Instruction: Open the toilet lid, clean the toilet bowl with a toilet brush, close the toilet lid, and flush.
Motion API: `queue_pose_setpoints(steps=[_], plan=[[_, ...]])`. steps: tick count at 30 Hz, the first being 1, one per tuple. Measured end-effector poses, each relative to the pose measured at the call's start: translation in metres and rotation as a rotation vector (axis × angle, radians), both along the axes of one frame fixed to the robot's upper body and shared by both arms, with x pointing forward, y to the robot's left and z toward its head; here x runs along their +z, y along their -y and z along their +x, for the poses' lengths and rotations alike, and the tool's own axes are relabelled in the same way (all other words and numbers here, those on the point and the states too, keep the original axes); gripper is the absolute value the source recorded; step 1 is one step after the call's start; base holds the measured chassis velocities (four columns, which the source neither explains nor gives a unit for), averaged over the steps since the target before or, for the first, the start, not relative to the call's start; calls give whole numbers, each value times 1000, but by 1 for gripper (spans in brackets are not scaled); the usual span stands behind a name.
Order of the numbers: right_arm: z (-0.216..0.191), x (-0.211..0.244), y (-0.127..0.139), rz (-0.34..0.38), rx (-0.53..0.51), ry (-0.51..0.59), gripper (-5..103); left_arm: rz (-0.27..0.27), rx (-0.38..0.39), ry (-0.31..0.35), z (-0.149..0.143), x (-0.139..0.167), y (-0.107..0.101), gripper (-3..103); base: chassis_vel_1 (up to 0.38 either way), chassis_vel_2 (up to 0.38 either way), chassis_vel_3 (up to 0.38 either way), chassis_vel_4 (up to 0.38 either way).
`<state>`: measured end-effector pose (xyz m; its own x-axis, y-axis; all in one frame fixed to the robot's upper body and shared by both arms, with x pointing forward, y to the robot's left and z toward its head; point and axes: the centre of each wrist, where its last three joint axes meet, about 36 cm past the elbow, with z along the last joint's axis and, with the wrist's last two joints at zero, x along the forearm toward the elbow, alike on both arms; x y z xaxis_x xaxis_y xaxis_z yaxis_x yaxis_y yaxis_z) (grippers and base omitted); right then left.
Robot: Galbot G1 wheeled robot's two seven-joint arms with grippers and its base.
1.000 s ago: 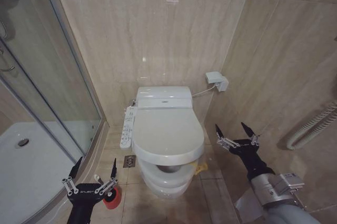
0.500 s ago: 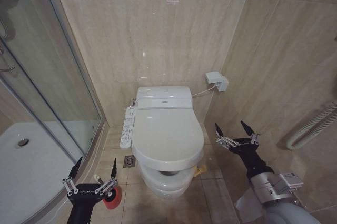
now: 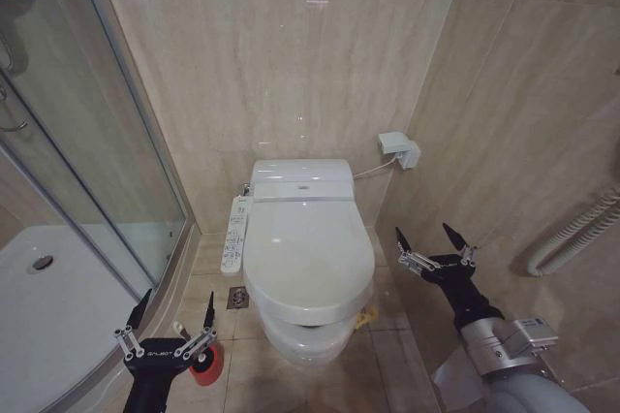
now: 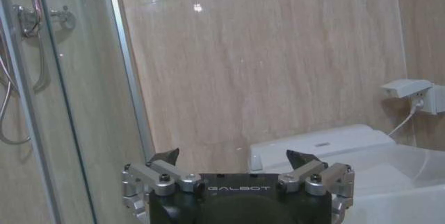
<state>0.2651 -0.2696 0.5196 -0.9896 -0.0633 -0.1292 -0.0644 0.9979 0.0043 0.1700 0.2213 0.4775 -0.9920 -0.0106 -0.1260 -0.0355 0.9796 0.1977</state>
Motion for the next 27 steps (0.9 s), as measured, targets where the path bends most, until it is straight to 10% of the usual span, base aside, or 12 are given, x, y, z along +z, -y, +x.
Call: queue_pose_setpoints(steps=[27], plan=[[0,0,0,1,0,0,100,0,0,0,0,0,0,100,0,0,0,0]])
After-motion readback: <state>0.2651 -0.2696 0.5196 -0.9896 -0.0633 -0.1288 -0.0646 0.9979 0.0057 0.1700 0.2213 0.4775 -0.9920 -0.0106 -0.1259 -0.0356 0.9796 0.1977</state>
